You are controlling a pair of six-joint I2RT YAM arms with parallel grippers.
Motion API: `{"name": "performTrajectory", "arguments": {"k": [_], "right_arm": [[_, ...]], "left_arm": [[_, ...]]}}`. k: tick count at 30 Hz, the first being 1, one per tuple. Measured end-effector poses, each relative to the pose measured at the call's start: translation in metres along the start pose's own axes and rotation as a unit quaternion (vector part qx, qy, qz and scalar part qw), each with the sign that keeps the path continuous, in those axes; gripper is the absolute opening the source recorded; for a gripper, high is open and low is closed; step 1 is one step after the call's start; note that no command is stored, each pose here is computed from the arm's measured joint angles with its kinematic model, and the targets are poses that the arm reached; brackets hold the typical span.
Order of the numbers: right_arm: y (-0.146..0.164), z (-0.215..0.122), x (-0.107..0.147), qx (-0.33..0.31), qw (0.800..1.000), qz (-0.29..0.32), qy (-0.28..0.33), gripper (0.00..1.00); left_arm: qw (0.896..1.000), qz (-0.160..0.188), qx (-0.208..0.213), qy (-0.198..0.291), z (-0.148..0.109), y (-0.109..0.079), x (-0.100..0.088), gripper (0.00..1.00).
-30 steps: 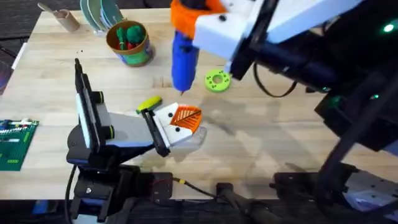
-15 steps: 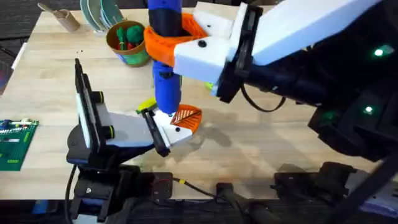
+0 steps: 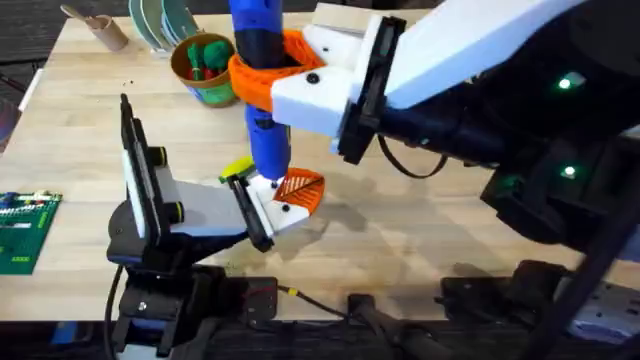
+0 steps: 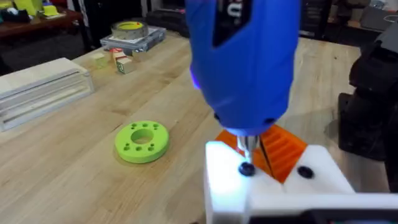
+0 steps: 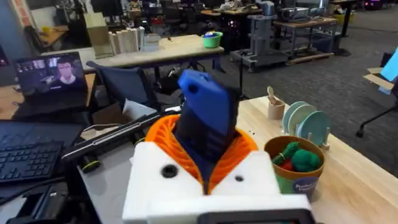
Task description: Pick up the gripper from the table and insert it into the empty holder that is missing its gripper. Then pick up a screw, insert it into the mounting hole, and use the screwdriver to tighten it. Finally, clean up the table by picking up the vegetable and placing it into the bucket.
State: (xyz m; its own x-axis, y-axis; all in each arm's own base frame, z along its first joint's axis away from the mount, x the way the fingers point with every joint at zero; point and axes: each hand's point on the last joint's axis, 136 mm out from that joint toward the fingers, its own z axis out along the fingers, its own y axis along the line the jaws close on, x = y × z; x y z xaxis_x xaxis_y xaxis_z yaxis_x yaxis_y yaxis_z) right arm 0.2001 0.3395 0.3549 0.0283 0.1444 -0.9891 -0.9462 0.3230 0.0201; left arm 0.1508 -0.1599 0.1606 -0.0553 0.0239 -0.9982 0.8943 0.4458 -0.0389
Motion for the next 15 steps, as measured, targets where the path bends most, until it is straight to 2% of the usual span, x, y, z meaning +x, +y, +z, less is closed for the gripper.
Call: {"name": "performTrajectory", "arguments": {"k": [15], "right_arm": [[-0.0017, 0.0038, 0.0075, 0.001, 1.000, 0.000, 0.008, 0.028]], "left_arm": [[1.000, -0.002, 0.000, 0.000, 0.0000, -0.0002, 0.0000, 0.017]]}}
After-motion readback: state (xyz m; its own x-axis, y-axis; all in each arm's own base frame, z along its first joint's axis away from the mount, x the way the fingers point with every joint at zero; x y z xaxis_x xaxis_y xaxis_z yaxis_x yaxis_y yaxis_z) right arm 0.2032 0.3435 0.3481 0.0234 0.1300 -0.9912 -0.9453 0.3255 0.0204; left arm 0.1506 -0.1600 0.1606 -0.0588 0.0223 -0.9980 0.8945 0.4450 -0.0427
